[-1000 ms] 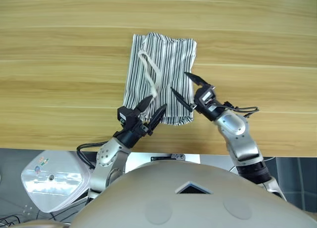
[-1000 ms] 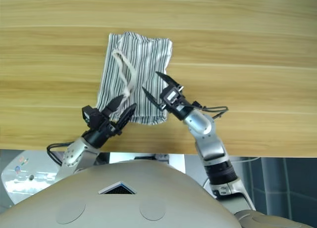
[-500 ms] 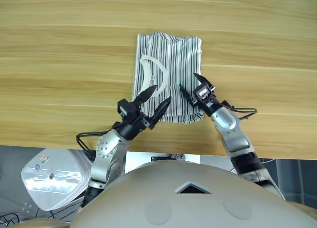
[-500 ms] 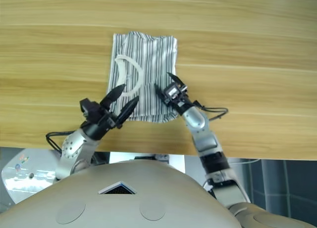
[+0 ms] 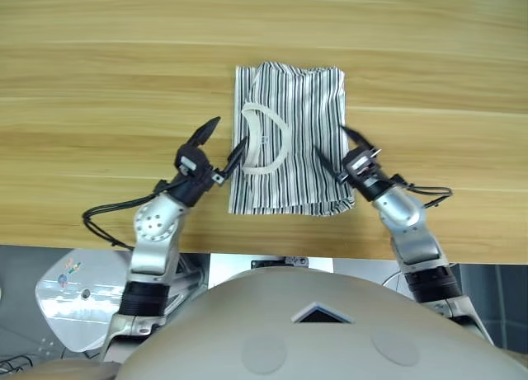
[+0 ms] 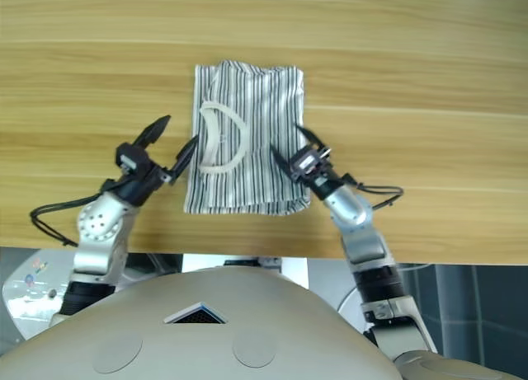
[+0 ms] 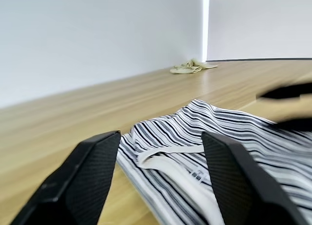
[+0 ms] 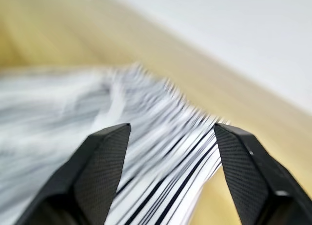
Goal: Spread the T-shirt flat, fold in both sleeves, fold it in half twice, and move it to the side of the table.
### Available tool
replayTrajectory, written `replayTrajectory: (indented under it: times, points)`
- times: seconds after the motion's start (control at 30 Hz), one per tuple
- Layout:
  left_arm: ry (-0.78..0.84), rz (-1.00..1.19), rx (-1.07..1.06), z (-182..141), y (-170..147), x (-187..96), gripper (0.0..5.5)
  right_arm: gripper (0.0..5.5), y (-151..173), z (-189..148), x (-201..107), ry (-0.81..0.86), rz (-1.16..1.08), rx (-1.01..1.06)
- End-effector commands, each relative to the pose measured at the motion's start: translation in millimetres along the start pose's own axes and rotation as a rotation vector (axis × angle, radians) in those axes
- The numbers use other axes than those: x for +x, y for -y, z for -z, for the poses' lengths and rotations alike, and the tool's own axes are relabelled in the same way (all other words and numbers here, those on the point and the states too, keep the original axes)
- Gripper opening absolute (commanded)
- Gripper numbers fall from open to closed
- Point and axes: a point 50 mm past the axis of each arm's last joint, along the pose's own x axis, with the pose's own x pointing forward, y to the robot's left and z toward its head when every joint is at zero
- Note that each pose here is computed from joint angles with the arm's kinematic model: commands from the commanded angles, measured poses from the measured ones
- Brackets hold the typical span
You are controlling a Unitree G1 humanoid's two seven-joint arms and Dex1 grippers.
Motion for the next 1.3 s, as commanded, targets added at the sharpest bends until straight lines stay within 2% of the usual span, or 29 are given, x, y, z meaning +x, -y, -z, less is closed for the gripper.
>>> replayTrajectory:
  times: [0.03,0.1,0.17,0.23,0.3,0.47,0.57,0.63,0.93,1.3]
  points:
    - [-0.083,0.004,0.389,-5.9,-44.4,-27.2,3.08,3.15,43.4,-30.1,-19.6,0.159,0.085,-0.167]
    - [-0.202,0.082,0.612,-4.0,-56.4,-42.0,3.08,3.15,65.3,-19.6,-37.1,0.062,0.059,-0.369]
    - [-0.341,0.19,0.791,1.7,-64.1,-56.9,3.08,3.15,82.0,11.0,-58.6,-0.164,-0.035,-0.653]
    - [-0.453,0.365,0.876,12.5,-56.4,-69.6,3.08,3.15,80.7,39.5,-80.5,-0.332,-0.201,-0.857]
    - [-0.488,0.522,0.88,19.8,-40.9,-76.8,3.08,3.15,69.7,55.2,-93.7,-0.377,-0.335,-0.935]
    - [-0.461,0.737,0.866,17.3,-21.3,-81.8,3.08,3.15,35.0,48.8,-108.3,-0.267,-0.533,-0.865]
    - [-0.355,0.809,0.804,9.3,-1.7,-72.9,3.08,3.15,15.5,37.7,-110.6,-0.199,-0.626,-0.807]
    - [-0.331,0.839,0.794,10.7,-0.4,-65.6,3.08,3.15,6.7,32.9,-107.2,-0.165,-0.665,-0.784]
    - [-0.267,0.95,0.766,27.8,-2.5,-37.2,3.08,3.15,0.6,35.2,-85.0,-0.109,-0.719,-0.787]
    - [-0.134,1.064,0.694,36.6,9.9,-3.6,3.08,3.15,0.0,32.0,-82.1,-0.07,-0.779,-0.789]
